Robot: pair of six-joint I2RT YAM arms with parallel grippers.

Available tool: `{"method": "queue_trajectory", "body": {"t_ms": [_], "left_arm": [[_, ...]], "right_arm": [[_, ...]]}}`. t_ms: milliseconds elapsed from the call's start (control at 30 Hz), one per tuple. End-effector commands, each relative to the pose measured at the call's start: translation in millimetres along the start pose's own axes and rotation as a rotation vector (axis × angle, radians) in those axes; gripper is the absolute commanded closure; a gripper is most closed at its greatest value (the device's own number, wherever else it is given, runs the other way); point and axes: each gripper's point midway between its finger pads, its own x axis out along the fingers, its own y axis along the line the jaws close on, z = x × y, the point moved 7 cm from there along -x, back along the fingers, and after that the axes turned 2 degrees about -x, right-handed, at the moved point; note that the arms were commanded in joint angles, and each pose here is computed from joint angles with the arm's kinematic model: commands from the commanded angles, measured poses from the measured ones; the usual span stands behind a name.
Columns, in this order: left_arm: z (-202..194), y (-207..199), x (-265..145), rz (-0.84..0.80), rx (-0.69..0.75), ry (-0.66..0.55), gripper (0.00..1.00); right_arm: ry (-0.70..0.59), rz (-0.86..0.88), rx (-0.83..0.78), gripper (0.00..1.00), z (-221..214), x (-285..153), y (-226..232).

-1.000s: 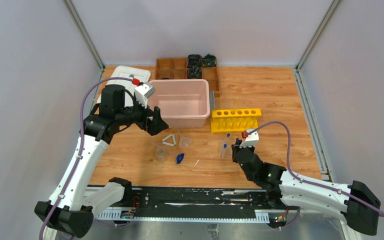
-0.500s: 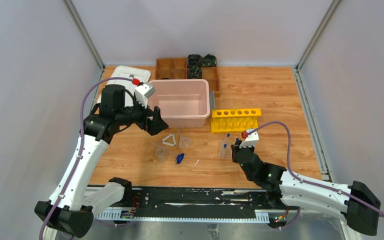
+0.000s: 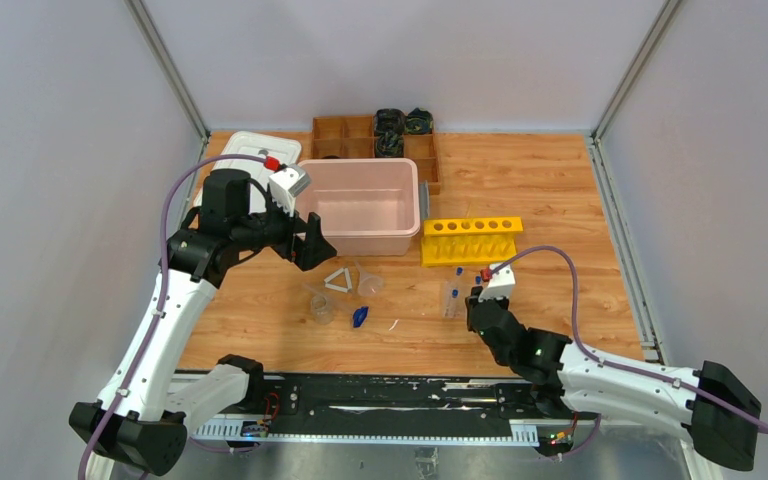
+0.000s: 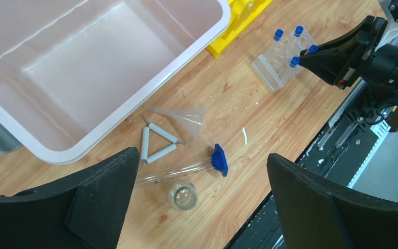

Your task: Organize the chemistry lab equipment

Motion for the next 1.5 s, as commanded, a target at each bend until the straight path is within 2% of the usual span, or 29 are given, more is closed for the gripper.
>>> {"method": "queue_trajectory", "body": {"t_ms": [0,67,300,500,633,733,867,967,1167,1467], "left_arm": [[4.0,-1.8,-3.4,0.003,0.02,-0.012,0.0],[4.1,-1.7,-3.4,0.005,0.02,-0.012,0.0],[4.6,-1.4,-4.9,0.014,0.031,-0.018,0.0],[5.9,3.9,-5.8,0.06,0.045,-0.012,0.0],[7.2,5.4,-7.2,0.078,0.055,-0.014,0.0],[3.4,7.5,-5.5,0.085,0.056,-0.002,0.0],[-3.3,11.5,-4.9,0.099,0.089,0.018,0.0],[-9.5,18.2,-5.2,0.139,0.127,0.036,0.0],[-25.3,39.9,-8.8,0.219,0.126,0.099,0.0],[-44.4,68.1,-15.9,0.308,0.118,0.162,0.0]], "right_arm": [[0.003,-0.022,-0.011,1.0,-8.3,-1.0,-5.1],[0.006,-0.019,-0.011,0.97,-10.0,-0.6,-4.4],[0.03,-0.019,-0.05,0.7,-5.9,-4.7,0.4],[-0.03,-0.02,-0.028,0.55,31.8,-24.1,3.9],[-0.102,0.022,0.016,0.5,76.9,-40.5,8.6],[-0.111,0.064,0.022,0.51,103.7,-45.8,22.2],[-0.006,0.175,-0.04,0.5,127.0,-42.1,64.3],[0.078,0.262,-0.091,0.46,135.9,-31.7,102.5],[0.179,0.39,-0.166,0.4,131.2,-0.1,168.4],[0.235,0.437,-0.154,0.42,93.2,38.1,216.8]]}}
